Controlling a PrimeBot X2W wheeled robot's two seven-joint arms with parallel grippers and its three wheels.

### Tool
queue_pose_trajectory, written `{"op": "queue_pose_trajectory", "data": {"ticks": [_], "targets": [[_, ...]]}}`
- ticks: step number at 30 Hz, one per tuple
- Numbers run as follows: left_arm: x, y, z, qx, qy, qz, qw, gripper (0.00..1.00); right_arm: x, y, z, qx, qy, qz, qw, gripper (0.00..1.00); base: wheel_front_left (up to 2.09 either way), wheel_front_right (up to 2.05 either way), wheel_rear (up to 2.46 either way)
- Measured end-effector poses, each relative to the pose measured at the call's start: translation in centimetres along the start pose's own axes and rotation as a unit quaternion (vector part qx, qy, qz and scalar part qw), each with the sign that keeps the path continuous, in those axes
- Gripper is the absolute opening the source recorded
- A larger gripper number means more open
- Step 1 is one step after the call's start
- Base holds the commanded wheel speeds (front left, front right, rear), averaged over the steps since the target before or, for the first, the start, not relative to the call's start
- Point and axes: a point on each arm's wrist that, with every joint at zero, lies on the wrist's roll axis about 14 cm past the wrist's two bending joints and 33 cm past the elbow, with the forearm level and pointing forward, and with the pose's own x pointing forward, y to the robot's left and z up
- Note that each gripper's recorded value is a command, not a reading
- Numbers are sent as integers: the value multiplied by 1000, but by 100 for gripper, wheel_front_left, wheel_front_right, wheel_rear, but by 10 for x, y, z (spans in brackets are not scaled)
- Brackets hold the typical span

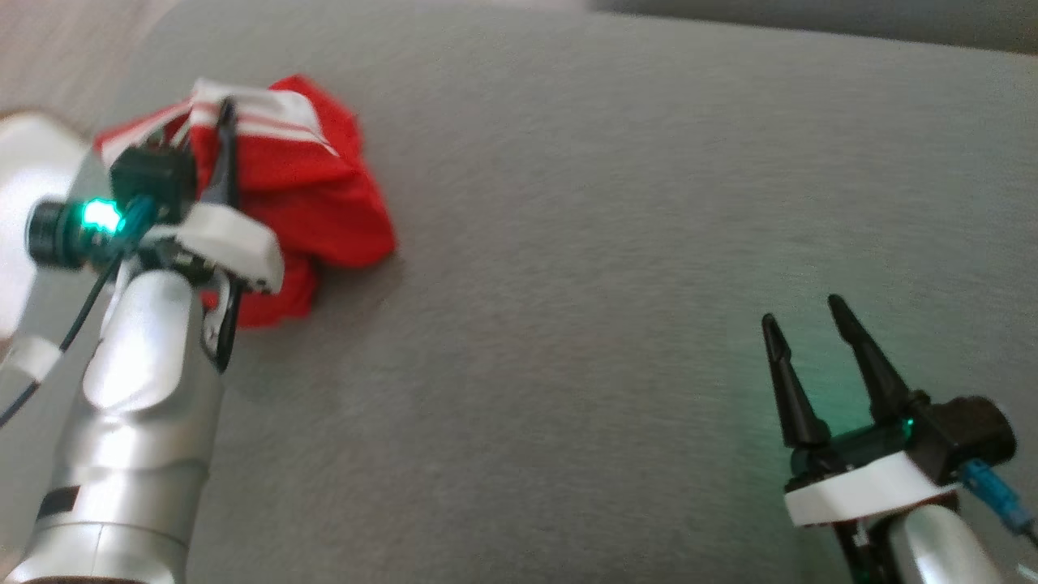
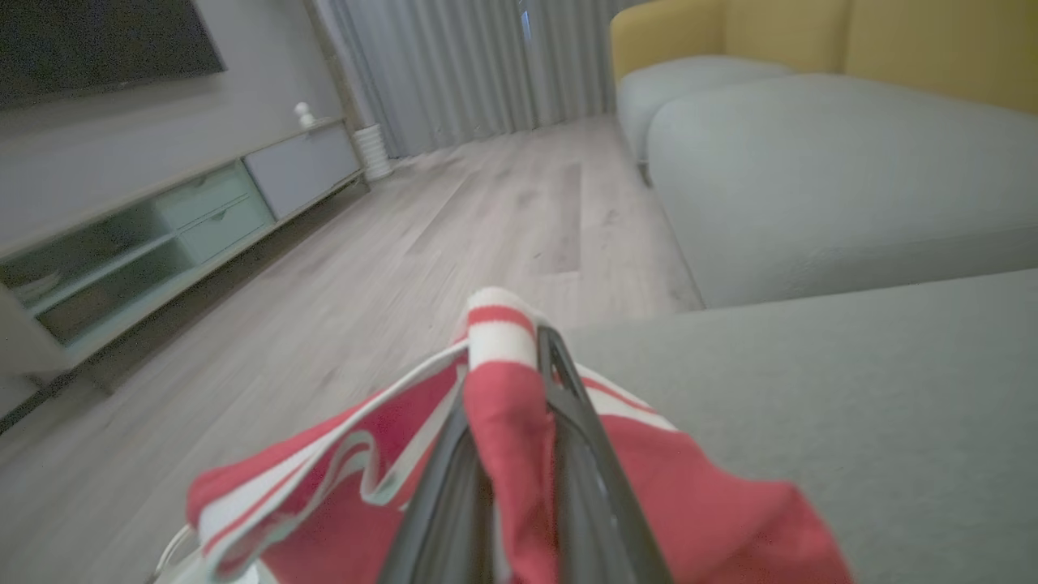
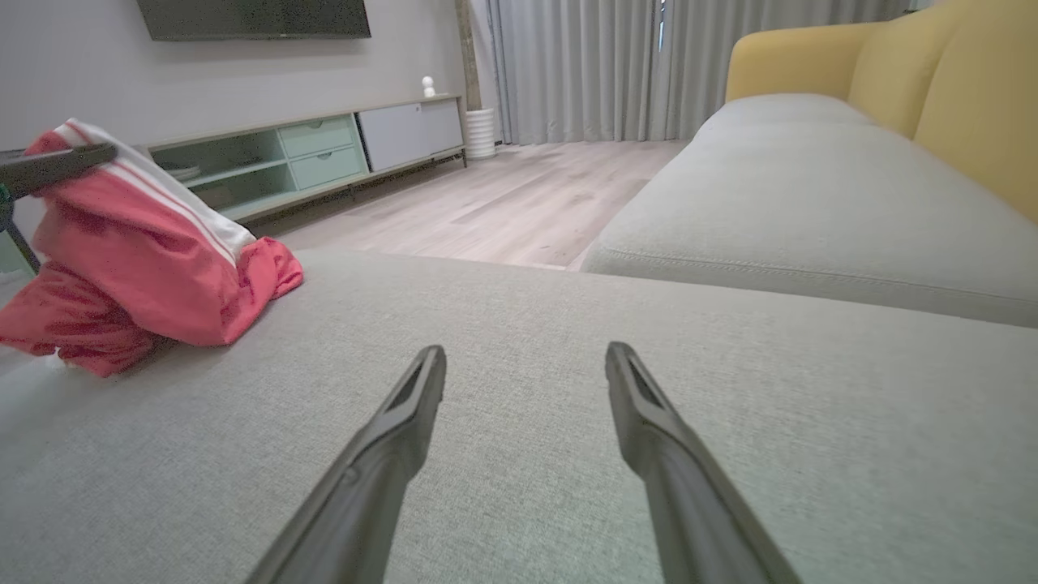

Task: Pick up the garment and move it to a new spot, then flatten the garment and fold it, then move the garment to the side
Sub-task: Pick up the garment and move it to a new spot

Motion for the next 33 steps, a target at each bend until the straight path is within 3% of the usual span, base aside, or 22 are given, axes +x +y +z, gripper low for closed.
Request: {"op": "queue_pose_trajectory", "data": {"ticks": [6,13,19,22,24,25,29,33], "targets": [[9,-81,104,20,-121,-112,986,0,-42,-21,20,9,-26,-77,997,100,0,0,0],[-21,-179,199,32,-236,-232,943,0,-101,-48,30,12,-45,-170,984,100,0,0,0],[-52,-251,236,18,-279,-317,906,0,-138,-61,39,14,-67,-228,971,100,0,0,0],[-64,-288,226,13,-266,-362,893,0,-150,-64,40,17,-71,-247,966,100,0,0,0],[-70,-314,195,5,-232,-397,888,0,-154,-67,37,23,-68,-256,964,100,0,0,0],[-70,-314,195,5,-232,-397,888,0,-154,-67,37,23,-68,-256,964,100,0,0,0],[-92,-353,88,-1,-127,-464,877,0,-152,-68,25,33,-48,-261,964,100,0,0,0],[-111,-365,13,-12,-54,-490,870,0,-144,-70,23,37,-43,-260,964,100,0,0,0]]}}
